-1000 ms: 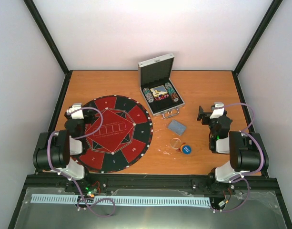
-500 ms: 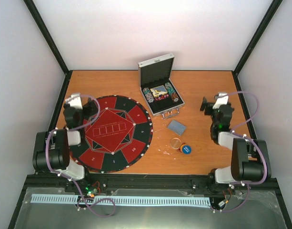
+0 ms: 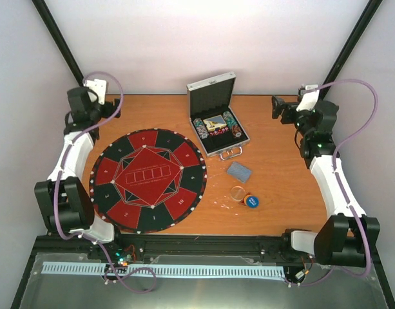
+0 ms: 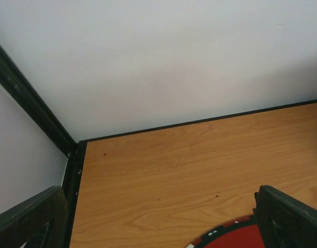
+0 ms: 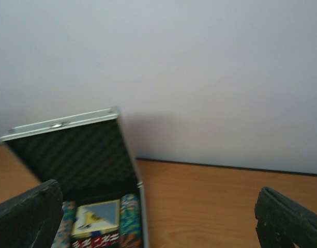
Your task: Distribute texas hold em gaming equipment
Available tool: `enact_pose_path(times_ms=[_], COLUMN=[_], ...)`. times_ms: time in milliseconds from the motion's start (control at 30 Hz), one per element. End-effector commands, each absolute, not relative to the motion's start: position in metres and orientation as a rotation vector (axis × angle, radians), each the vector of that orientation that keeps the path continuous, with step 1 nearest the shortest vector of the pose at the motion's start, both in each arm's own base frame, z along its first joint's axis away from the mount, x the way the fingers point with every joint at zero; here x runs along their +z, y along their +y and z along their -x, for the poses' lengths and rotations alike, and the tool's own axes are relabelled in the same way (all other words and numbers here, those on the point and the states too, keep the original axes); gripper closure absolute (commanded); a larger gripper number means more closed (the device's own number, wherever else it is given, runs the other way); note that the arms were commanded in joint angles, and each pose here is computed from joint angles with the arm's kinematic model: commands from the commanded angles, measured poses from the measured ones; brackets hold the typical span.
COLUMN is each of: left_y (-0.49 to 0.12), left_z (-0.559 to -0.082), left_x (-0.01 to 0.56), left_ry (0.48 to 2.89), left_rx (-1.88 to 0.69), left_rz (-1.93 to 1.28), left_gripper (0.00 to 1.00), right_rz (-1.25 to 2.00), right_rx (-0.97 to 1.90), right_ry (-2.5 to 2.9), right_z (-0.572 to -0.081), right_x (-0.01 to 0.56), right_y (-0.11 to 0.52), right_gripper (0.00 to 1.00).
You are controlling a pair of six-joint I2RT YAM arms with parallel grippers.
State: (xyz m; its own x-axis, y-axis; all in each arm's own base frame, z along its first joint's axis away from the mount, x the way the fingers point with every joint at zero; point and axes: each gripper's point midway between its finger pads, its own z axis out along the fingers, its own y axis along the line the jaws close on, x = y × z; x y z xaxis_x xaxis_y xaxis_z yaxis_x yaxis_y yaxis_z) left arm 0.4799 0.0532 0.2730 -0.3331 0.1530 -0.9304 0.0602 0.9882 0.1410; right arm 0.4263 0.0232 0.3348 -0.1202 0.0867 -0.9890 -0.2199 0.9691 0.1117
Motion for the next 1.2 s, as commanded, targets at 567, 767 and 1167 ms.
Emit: enact_pose_path(times_ms=[567, 767, 1167], left_y=[0.014, 0.022, 0.028], left_z=[-0.414, -0.414, -0.413], left_x=[0.254, 0.247, 0.241], left_ry=[2.267, 2.277, 2.293], left_rx=[-0.156, -0.106, -0.068], left_rz=[-0.342, -0.305, -0.279], left_gripper=[0.0, 0.0, 0.0], right_rz=[0.295, 0.339, 0.402], right_rx=[0.078, -0.063, -0.121], right_ry=[2.804, 2.859, 2.987], right_z=[-0.247, -0.233, -0.219], right_x=[0.113, 0.089, 0.031], right_y=[0.156, 0.161, 0.163], right_gripper=[0.0, 0.03, 0.14])
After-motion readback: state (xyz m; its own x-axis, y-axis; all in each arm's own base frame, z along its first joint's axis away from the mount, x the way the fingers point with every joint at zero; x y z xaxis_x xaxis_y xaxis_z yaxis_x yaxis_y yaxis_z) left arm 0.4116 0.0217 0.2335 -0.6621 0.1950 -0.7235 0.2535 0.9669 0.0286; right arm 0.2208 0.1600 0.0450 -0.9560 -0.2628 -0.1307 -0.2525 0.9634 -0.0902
